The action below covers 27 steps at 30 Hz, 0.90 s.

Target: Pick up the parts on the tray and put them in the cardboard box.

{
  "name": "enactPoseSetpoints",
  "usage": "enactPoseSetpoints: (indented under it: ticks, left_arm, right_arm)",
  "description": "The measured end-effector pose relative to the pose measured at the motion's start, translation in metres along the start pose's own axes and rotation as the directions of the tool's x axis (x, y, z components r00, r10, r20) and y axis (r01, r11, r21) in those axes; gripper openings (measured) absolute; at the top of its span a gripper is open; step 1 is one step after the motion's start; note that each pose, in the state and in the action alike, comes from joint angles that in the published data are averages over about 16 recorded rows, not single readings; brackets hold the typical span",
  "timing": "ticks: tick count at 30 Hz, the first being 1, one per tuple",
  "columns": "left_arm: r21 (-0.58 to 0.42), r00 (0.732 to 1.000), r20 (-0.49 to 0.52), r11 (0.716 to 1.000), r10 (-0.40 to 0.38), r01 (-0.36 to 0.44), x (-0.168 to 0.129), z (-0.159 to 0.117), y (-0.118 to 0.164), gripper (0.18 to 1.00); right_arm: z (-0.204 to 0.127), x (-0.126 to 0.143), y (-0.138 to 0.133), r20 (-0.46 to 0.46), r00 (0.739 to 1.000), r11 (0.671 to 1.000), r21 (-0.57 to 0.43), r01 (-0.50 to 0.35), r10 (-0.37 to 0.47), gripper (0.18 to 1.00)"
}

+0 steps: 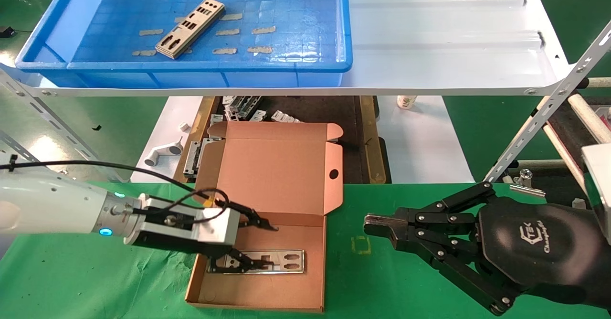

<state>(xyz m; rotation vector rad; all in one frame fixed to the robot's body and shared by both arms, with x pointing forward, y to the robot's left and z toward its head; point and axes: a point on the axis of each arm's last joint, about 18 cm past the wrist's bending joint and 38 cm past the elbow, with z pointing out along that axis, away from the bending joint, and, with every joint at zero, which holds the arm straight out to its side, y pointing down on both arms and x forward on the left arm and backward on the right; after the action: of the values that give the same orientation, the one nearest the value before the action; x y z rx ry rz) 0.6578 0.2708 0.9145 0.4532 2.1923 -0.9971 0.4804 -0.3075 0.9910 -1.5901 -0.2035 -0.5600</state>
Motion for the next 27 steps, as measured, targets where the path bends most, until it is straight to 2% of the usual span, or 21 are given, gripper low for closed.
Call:
enactPoseSetpoints:
  ticks: [15,23,27]
  left_arm:
    - [0.149,0.993,0.064,0.985,-0.103,0.092,0.002,-0.015,-0.017,0.791]
    - [0.242,0.982,0.081,0.96,-0.168,0.144,0.009,-0.029,-0.03,0.92]
    - [0.284,0.977,0.086,0.944,-0.198,0.166,0.013,-0.037,-0.036,0.956]
  right_arm:
    - [0.0,0.0,0.0,0.0,1.0,1.0,0.0,0.0,0.0,0.194]
    - [0.0,0.0,0.0,0.0,1.0,1.0,0.0,0.0,0.0,0.219]
    - [0.0,0.0,0.0,0.0,1.0,1.0,0.0,0.0,0.0,0.25]
